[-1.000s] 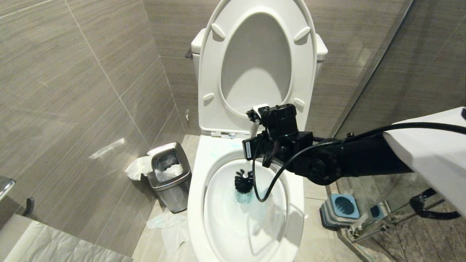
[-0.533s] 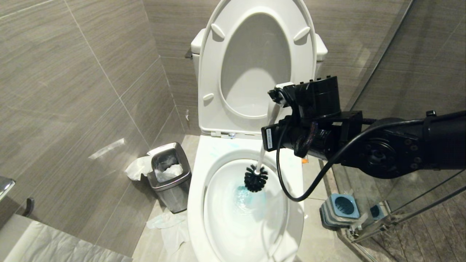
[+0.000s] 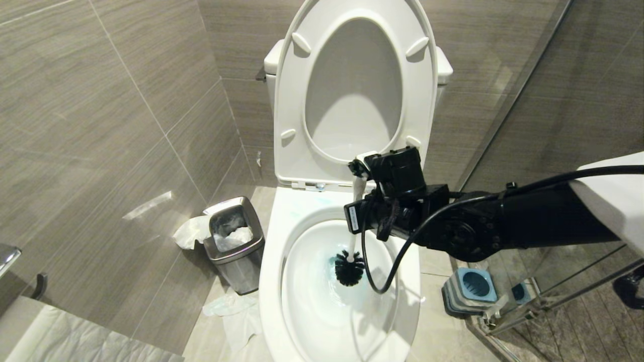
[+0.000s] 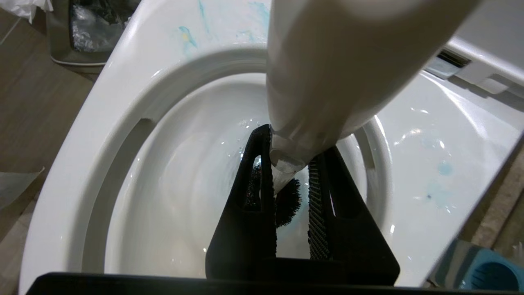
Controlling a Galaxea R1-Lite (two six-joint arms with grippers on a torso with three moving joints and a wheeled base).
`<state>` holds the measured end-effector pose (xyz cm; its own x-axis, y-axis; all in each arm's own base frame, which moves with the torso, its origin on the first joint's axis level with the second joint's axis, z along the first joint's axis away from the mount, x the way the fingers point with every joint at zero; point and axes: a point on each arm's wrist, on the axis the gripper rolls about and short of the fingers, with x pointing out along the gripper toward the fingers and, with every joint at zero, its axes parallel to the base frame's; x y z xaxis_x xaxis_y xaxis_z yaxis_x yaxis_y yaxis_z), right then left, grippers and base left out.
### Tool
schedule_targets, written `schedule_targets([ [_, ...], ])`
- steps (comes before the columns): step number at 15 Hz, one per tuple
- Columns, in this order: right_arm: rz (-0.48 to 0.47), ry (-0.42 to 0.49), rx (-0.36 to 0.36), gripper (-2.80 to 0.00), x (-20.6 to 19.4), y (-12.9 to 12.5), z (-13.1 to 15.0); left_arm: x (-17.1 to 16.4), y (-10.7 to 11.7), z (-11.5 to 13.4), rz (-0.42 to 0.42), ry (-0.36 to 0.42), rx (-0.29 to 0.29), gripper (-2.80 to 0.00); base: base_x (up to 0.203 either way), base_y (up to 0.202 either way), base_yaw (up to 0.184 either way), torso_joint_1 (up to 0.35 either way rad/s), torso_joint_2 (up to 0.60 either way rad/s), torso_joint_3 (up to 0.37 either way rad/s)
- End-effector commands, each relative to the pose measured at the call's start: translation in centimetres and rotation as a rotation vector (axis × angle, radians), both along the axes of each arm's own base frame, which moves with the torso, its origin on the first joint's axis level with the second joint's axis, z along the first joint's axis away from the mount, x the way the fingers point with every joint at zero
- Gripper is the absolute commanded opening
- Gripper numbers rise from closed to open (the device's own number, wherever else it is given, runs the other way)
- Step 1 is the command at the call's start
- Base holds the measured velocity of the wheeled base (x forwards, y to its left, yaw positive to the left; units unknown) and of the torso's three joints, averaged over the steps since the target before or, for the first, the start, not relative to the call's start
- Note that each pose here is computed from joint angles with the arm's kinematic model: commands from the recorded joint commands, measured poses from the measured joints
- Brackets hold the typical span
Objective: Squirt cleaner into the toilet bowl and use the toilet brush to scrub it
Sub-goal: Scrub the toilet bowl
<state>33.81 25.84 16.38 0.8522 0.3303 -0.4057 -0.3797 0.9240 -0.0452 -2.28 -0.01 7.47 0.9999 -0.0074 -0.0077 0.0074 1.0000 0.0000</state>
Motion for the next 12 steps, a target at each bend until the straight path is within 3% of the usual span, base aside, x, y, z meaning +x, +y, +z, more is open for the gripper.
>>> schedule_targets([
  [1,-0.003,-0.002,-0.005,-2.8,1.6,1.2,-3.5,0.0,0.0,0.0,0.0,0.002,0.0,-2.8,0.0,0.0,0.0,0.0,0.0,0.0],
  [5,-0.002,-0.038,0.02,-2.8,1.1,0.9,-1.7,0.0,0.0,0.0,0.0,0.002,0.0,-2.8,0.0,0.0,0.0,0.0,0.0,0.0],
  [12,0.0,-0.108,0.085,-2.8,-2.8,-2.1,6.6,0.0,0.0,0.0,0.0,0.002,0.0,-2.8,0.0,0.0,0.0,0.0,0.0,0.0],
])
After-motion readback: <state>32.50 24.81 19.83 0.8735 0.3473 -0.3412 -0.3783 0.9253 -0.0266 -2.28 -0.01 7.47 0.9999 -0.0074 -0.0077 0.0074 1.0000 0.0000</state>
